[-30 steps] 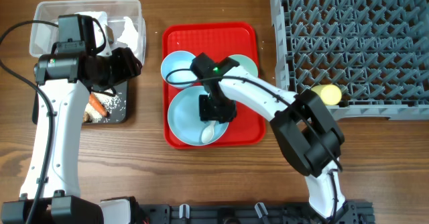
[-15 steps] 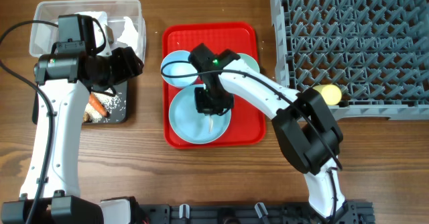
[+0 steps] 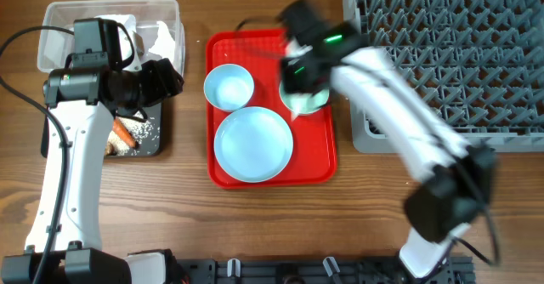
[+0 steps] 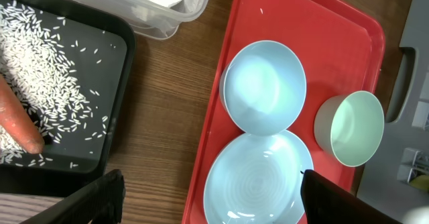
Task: Sort waste into correct bins and load items into the dishwasher rack
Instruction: 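Carry the spoon right and drop it into the dish rack, then reach the right gripper to the green bowl and grasp its rim, then carry the green bowl right and set it upright in the rack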
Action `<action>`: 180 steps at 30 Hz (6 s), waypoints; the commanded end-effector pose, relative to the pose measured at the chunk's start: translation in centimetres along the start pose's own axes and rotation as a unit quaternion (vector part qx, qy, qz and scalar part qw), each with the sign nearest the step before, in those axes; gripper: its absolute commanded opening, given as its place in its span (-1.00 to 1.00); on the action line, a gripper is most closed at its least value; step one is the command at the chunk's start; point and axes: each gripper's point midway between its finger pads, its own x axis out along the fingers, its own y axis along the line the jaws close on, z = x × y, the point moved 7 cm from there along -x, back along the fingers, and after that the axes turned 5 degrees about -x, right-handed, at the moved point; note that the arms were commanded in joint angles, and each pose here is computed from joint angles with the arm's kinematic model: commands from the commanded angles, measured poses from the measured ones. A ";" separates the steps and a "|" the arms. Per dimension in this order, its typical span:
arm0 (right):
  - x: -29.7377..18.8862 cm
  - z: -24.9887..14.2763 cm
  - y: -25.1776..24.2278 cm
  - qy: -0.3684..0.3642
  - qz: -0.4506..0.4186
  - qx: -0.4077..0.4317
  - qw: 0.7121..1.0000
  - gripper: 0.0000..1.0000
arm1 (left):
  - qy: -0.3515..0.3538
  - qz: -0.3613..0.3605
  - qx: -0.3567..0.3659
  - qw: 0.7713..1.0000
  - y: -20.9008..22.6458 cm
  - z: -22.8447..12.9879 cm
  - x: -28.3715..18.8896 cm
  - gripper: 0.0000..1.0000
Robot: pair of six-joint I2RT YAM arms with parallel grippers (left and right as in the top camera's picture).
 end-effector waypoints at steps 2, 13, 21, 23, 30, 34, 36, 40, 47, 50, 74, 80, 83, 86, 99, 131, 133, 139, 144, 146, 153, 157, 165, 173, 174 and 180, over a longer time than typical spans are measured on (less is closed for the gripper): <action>-3.5 2.0 -8.2 -0.046 -0.103 -0.096 0.989 -0.92 | -0.001 0.002 -0.001 1.000 -0.1 0.1 0.1 0.68; 0.2 1.6 -15.0 -0.020 -0.094 -0.108 0.990 -0.91 | 0.016 0.000 0.015 1.000 -1.0 -0.7 0.9 0.68; 2.0 1.0 -15.3 -0.005 -0.091 -0.103 0.991 0.00 | 0.026 0.004 0.013 1.000 -0.9 -0.7 1.6 0.68; 2.1 1.0 -15.3 -0.006 -0.092 -0.092 0.991 0.18 | 0.026 0.005 0.013 1.000 -0.9 -0.7 1.6 0.68; 2.0 1.0 -15.1 -0.012 -0.080 -0.054 0.995 0.28 | 0.027 0.005 0.013 1.000 -0.9 -0.7 1.7 0.70; 1.1 0.5 -13.3 -0.013 -0.003 -0.027 1.000 0.19 | 0.027 0.005 0.013 1.000 -0.9 -0.7 1.7 0.70; 0.3 0.4 -12.5 -0.018 0.025 -0.016 0.999 0.16 | 0.027 0.005 0.013 1.000 -0.9 -0.7 1.7 0.70; -0.5 0.4 -10.0 -0.025 0.081 -0.015 0.996 0.10 | 0.025 0.004 0.013 1.000 -0.9 -0.7 1.7 0.71; 2.9 -0.3 -5.9 0.009 0.038 0.040 0.998 0.09 | 0.021 0.002 0.012 1.000 -1.0 -0.5 1.7 0.76; 4.9 -1.3 -5.0 0.037 0.010 0.068 0.997 0.09 | 0.020 0.002 0.012 1.000 -1.0 -0.5 1.7 0.80; 13.6 -4.6 -6.1 0.135 -0.057 0.097 0.984 -0.29 | 0.022 0.003 0.012 1.000 -0.9 -0.6 1.7 0.99; 13.8 -4.2 -6.3 0.122 -0.064 0.088 0.987 -0.91 | 0.022 0.003 0.012 1.000 -0.9 -0.6 1.7 1.00; 13.7 -4.1 -6.2 0.120 -0.062 0.081 0.988 -0.91 | 0.022 0.003 0.012 1.000 -0.9 -0.6 1.7 1.00; 13.3 -3.6 -6.1 0.111 -0.059 0.073 0.989 -0.91 | 0.022 0.003 0.012 1.000 -0.9 -0.6 1.7 1.00; -2.7 3.7 -10.0 -0.141 -0.153 0.070 0.976 -0.91 | 0.022 0.002 0.012 1.000 -0.9 -0.5 1.7 1.00; 2.2 13.6 -22.7 -0.107 -0.589 -0.273 0.753 -0.91 | 0.022 0.003 0.012 1.000 -0.9 -0.5 1.7 1.00; 2.6 13.5 -22.7 -0.106 -0.587 -0.274 0.754 -0.91 | 0.022 0.003 0.012 1.000 -0.9 -0.5 1.7 1.00; 3.4 13.3 -22.2 -0.105 -0.570 -0.281 0.765 -0.91 | 0.022 0.003 0.012 1.000 -0.9 -0.5 1.7 1.00; 5.3 12.4 -21.5 -0.090 -0.521 -0.303 0.793 -0.91 | 0.022 0.003 0.012 1.000 -0.9 -0.5 1.7 1.00; 5.3 12.4 -21.5 -0.098 -0.520 -0.293 0.796 -0.91 | 0.022 0.003 0.012 1.000 -0.9 -0.5 1.7 1.00; 5.3 12.5 -21.4 -0.102 -0.519 -0.293 0.796 -0.91 | 0.022 0.003 0.012 1.000 -0.9 -0.5 1.7 1.00; 6.2 12.1 -21.0 -0.089 -0.492 -0.316 0.806 -0.86 | 0.022 0.003 0.012 1.000 -0.9 -0.5 1.7 1.00; 7.7 11.4 -18.6 -0.074 -0.451 -0.355 0.815 0.04 | 0.022 0.003 0.012 1.000 -0.9 -0.5 1.7 1.00; 8.3 11.2 -16.3 -0.075 -0.440 -0.369 0.815 0.41 | 0.022 0.003 0.012 1.000 -0.9 -0.5 1.7 1.00; 8.3 11.2 -16.0 -0.076 -0.439 -0.367 0.817 0.42 | 0.022 0.003 0.012 1.000 -0.9 -0.5 1.7 1.00; 9.0 10.4 -15.0 -0.069 -0.423 -0.357 0.830 0.49 | 0.022 0.003 0.012 1.000 -0.9 -0.5 1.7 1.00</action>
